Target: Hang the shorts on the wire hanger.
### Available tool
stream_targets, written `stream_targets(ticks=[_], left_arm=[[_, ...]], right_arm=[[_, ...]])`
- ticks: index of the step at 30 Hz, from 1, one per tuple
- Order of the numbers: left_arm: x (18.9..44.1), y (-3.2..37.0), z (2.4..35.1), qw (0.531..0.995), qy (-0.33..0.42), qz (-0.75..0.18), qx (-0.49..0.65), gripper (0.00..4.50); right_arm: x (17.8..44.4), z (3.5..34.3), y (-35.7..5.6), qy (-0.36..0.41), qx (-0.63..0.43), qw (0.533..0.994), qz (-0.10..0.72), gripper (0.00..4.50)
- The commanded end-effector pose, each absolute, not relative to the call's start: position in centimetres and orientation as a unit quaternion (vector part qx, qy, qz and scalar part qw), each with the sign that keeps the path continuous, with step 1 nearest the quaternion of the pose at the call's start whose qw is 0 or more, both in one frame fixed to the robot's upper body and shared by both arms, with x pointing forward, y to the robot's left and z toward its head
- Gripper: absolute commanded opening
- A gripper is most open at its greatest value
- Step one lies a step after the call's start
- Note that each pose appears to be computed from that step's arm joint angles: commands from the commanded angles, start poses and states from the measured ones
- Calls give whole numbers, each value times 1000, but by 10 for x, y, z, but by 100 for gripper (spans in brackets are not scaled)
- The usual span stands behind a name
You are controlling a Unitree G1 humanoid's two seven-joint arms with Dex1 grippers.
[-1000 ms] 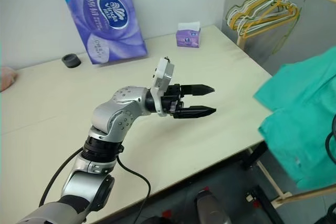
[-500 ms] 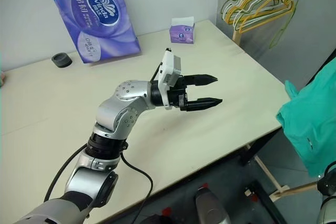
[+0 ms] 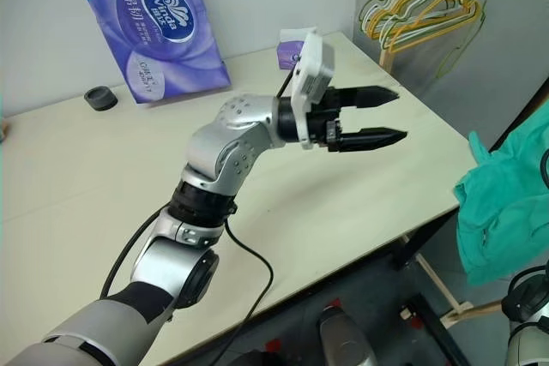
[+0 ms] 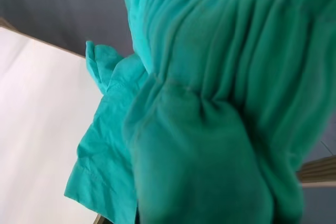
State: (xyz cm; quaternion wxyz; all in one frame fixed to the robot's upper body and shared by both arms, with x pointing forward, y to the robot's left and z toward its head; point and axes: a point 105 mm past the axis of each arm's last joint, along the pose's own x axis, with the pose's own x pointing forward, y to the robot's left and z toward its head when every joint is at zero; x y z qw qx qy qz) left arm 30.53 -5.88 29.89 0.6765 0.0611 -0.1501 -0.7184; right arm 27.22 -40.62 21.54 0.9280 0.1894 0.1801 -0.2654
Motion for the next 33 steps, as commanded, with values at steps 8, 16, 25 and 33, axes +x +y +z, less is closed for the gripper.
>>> stream_targets(ticks=[8,16,25,33], left_arm=[[307,-76,331,644,-154,-749,30,350],[309,-78,329,643,-156,-749,42,353],[310,-77,325,645,-159,-746,56,353],[311,-77,322,647,-158,-744,60,353]], right_arm=[[275,231,-398,143,193,938,-248,0],[276,250,-388,95,190,949,-231,249],[269,286,-389,36,176,946,-268,449],[255,319,-403,-14,55,932,-357,449]])
